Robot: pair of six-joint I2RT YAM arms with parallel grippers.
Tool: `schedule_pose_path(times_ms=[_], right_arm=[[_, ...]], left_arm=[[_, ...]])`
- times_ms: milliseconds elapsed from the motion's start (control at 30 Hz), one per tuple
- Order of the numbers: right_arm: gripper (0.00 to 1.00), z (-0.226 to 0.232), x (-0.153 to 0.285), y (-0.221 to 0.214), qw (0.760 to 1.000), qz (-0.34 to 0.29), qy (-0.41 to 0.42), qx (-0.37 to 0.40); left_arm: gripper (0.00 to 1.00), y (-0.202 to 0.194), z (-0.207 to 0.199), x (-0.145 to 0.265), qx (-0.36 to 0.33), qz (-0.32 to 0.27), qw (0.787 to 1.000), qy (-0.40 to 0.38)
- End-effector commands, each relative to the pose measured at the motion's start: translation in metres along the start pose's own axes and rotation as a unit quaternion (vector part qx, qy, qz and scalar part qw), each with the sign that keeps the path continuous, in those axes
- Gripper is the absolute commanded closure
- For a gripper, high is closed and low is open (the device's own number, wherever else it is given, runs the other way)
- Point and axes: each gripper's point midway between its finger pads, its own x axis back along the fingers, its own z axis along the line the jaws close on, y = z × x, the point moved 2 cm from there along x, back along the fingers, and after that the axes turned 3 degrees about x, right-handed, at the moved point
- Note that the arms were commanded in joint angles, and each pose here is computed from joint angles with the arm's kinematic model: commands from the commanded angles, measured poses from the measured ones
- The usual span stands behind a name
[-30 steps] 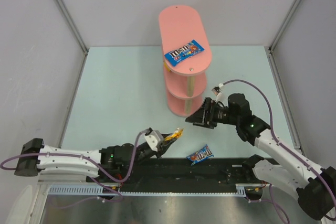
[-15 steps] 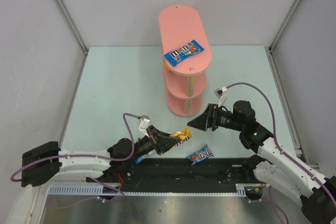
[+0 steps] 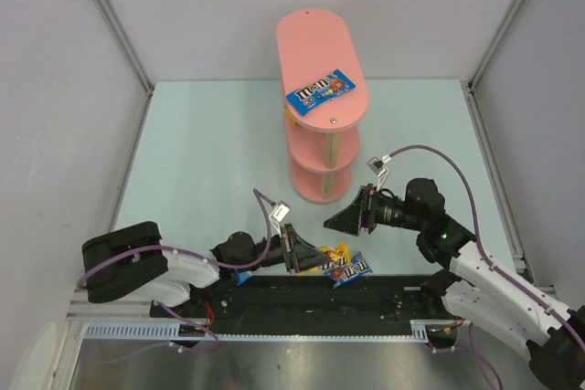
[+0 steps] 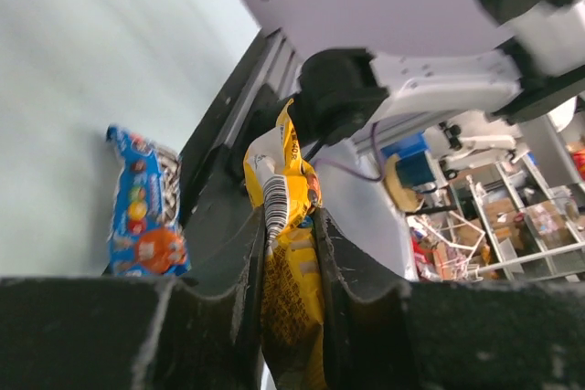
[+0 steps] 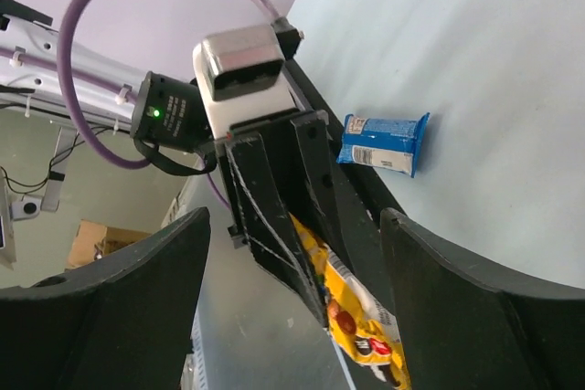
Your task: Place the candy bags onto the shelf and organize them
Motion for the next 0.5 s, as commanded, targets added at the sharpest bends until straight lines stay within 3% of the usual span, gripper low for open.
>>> schedule_pose_path(times_ms=[0, 467], right_arm=[[0.21, 0.005, 0.006, 0.000, 0.999, -0.007, 0.005, 0.031], [0.21, 0.013, -0.001, 0.000, 0.999, -0.009, 0.041, 0.015]], left_arm=[[0.85, 0.073, -0.110, 0.021, -0.047, -0.144, 0.960, -0.234], [0.84, 0.112, -0.130, 0.039, -0.072, -0.202, 0.941, -0.264]])
